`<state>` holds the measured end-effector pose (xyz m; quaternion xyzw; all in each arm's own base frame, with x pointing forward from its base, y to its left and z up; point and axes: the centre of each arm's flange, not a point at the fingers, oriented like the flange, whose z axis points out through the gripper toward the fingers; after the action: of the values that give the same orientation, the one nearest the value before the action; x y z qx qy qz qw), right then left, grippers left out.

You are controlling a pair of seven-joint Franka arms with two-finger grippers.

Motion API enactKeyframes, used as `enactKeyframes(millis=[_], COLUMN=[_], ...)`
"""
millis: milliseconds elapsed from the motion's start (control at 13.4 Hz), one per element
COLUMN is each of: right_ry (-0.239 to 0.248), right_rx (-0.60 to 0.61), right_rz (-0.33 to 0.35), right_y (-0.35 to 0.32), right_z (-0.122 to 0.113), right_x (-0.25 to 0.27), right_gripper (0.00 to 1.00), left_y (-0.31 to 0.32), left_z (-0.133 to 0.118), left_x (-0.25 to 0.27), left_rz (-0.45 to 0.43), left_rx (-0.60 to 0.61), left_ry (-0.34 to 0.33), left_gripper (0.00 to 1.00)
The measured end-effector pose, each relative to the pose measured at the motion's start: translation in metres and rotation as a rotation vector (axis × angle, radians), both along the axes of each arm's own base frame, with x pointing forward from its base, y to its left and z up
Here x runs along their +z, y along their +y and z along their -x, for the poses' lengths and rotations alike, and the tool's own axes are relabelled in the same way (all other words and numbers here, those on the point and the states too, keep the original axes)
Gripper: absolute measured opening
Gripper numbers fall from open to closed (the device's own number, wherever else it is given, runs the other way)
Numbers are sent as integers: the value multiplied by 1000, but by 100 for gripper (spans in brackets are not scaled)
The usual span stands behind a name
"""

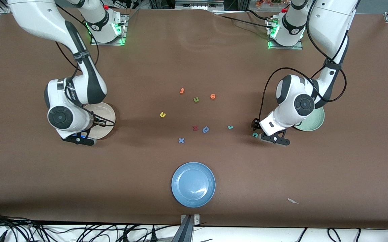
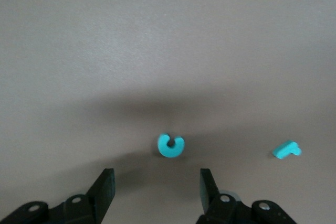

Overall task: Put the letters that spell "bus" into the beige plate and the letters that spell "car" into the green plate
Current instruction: 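Place the p on the beige plate while the left gripper reaches the c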

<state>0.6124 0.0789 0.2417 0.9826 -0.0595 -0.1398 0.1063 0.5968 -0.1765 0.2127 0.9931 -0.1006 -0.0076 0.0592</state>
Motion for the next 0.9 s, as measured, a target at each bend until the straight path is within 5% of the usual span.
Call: enactKeyframes(millis=[373,671,895], right_ry=[46,24,-35], right_rx=[29,20,-18], right_rz=[-25,-71,-145], right_y=[-36,-10,72], right_z=[16,9,1], right_x=[-43,-15,52], right_gripper=[31,72,100], left_y=[-23,-26,-26], left_z=[4,5,5], left_x=[-29,-38,-37], left_rz=[-4,-9,-13], left_rx=[-21,-19,-6], left_ry=[-38,-35,-37], left_gripper=[74,70,53])
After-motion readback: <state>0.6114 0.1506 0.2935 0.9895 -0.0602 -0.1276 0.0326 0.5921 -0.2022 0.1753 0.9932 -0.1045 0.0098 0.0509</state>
